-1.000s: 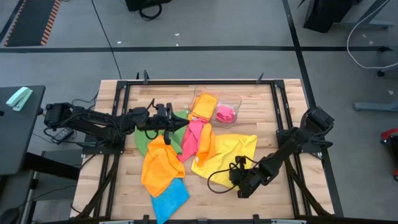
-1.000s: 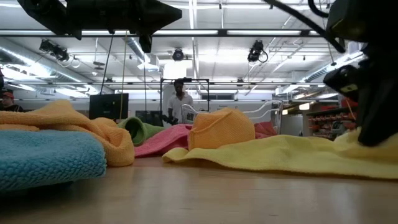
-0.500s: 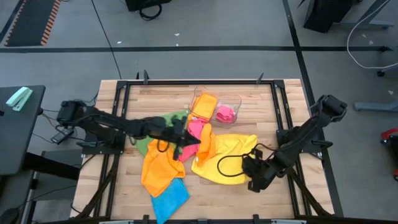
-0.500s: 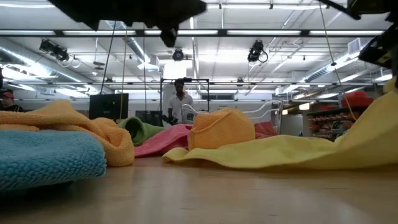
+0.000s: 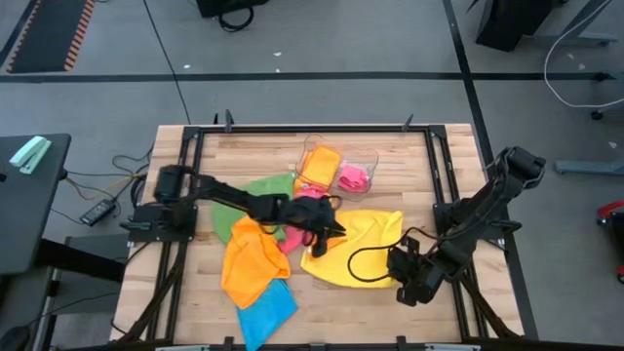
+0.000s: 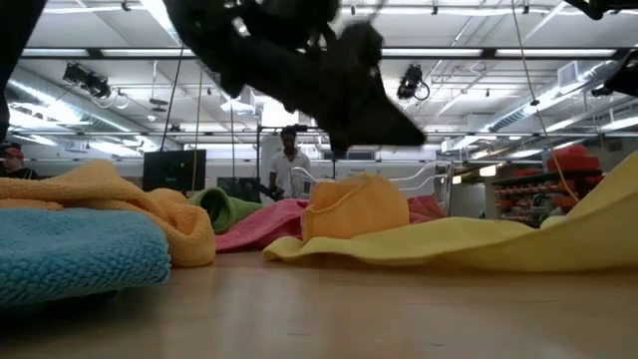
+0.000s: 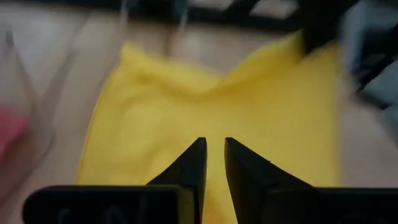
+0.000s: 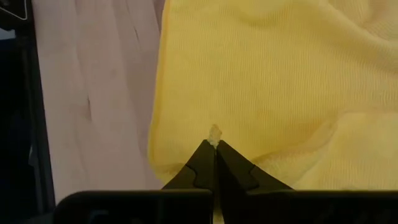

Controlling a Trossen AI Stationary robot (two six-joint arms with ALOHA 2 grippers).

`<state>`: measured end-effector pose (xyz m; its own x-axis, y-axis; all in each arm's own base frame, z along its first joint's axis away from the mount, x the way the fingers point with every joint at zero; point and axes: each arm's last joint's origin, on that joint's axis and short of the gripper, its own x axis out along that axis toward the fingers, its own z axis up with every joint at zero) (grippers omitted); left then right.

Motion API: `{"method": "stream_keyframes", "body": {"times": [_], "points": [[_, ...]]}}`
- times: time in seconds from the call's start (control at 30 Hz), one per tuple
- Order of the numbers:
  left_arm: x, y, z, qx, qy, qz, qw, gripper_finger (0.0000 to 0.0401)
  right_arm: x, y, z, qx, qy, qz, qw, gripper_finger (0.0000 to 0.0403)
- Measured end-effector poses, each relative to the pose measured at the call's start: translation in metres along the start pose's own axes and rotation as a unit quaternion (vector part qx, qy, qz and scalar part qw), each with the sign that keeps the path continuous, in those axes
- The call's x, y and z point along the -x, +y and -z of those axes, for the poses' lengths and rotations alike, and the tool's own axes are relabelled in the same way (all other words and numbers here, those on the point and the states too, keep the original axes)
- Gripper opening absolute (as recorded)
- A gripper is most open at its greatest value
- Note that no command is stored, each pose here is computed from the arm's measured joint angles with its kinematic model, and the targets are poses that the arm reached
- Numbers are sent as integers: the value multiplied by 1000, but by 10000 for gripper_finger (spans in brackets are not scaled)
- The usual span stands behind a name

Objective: Fold microfiber towels
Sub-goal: Fold the yellow microfiber cloth

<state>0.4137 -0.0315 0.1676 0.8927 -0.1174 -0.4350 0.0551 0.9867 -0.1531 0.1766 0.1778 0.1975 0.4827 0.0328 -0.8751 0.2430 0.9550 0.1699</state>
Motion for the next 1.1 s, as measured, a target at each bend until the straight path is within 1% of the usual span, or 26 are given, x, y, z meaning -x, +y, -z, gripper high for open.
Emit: {"method": "stream_keyframes", "body": {"times": [0.1, 0.13, 0.2, 0.27, 0.4, 0.53, 0.6, 0.73, 0.77, 0.83, 0.9, 0.93, 1.0, 1.1], "points": [[-12, 10, 9, 4, 79, -55, 995, 53, -2, 1, 0, 0, 1, 2, 1000, 10], [-12, 12, 13, 3, 115, -71, 991, 51, -3, 1, 1, -1, 1, 2, 1000, 10], [-12, 14, 17, -8, 159, -93, 983, 46, -3, 1, 1, -7, 2, 4, 1000, 10], [-6, 16, 23, -13, 217, -113, 970, 43, -3, 1, 1, -10, 2, 3, 1000, 10], [8, 13, 32, -22, 306, -131, 943, 39, -3, 1, 1, -13, 5, 2, 1000, 10], [23, 6, 33, -44, 354, -155, 921, 40, -3, 1, 2, -21, 21, -3, 1000, 10], [28, -1, 28, -61, 349, -152, 923, 38, -3, 1, 3, -21, 27, -4, 999, 10], [45, -14, 6, -89, 312, -136, 936, 35, -3, -1, 5, -33, 45, 2, 998, 10], [49, -16, 3, -94, 311, -133, 937, 35, -3, -2, 6, -40, 55, 4, 998, 10], [56, -17, -1, -99, 318, -130, 934, 37, -2, -4, 8, -54, 81, 12, 995, 10], [62, -16, 1, -101, 341, -128, 926, 40, -1, -7, 12, -62, 109, 24, 992, 10], [62, -16, 2, -100, 344, -120, 926, 42, -1, -9, 14, -67, 122, 32, 990, 10], [62, -20, 3, -94, 347, -86, 929, 43, 1, -15, 18, -76, 152, 60, 984, 10], [57, -37, 0, -94, 313, -24, 945, 40, 4, -23, 22, -96, 181, 106, 973, 10]]}}
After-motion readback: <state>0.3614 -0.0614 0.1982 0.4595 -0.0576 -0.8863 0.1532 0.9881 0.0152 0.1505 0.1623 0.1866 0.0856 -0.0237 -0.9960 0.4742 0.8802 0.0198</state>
